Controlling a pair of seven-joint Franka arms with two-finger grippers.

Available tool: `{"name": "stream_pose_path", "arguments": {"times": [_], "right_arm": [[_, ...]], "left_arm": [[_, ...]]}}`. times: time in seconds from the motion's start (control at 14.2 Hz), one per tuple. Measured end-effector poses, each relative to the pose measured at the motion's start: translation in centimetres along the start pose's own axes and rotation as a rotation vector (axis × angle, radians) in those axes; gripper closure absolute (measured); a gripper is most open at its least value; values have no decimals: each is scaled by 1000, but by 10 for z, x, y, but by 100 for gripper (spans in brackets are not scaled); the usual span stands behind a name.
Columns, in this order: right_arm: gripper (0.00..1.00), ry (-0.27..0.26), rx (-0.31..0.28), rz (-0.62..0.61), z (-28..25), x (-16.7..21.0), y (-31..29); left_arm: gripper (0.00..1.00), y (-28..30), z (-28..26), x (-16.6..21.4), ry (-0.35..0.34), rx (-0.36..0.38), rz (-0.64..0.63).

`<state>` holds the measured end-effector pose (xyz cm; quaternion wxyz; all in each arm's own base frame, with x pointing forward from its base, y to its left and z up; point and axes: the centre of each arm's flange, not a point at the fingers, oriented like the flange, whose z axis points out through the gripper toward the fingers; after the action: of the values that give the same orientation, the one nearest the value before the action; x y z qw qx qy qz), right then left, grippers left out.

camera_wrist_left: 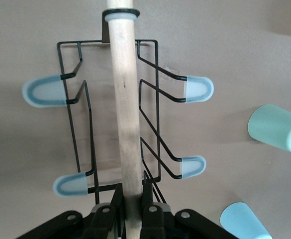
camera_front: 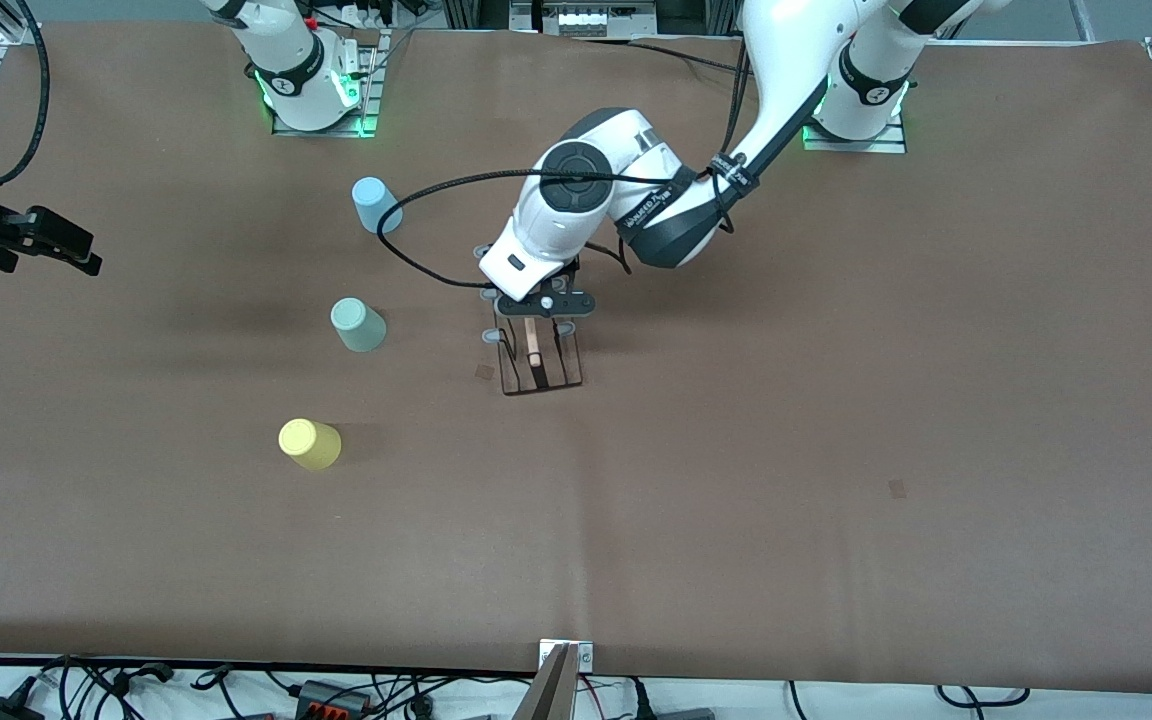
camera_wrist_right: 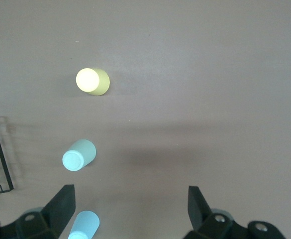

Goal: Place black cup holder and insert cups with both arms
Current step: 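Release the holder while the right gripper reaches the teal cup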

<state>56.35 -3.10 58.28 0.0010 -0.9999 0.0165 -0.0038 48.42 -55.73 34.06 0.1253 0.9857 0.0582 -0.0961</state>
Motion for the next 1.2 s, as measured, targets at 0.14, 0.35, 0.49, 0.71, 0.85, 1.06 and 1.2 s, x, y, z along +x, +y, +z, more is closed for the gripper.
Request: {"name": "stream_pose_path", "arguments": {"times": [0.14, 0.35, 0.49, 0.71, 0.85, 1.06, 1.2], "right_arm": [[0, 0, 0, 0, 0, 0, 0], [0, 0, 0, 0, 0, 0, 0], [0, 0, 0, 0, 0, 0, 0], [0, -2, 0, 1, 1, 0, 1], [0, -17, 0, 1, 9, 2, 1], [0, -82, 1, -3, 51, 17, -1], [0, -144, 3, -19, 97, 33, -11]], "left_arm": [[84, -1, 8, 1, -6, 6, -2], [70, -4, 16, 8, -4, -1, -14], [65, 0, -1, 13, 17, -27, -19], [51, -12, -57, 30, 52, -42, -52], [47, -39, -92, 56, 72, -41, -104], [44, -97, -118, 99, 41, 13, -183], [44, -132, -134, 120, 24, 35, -183]]}}
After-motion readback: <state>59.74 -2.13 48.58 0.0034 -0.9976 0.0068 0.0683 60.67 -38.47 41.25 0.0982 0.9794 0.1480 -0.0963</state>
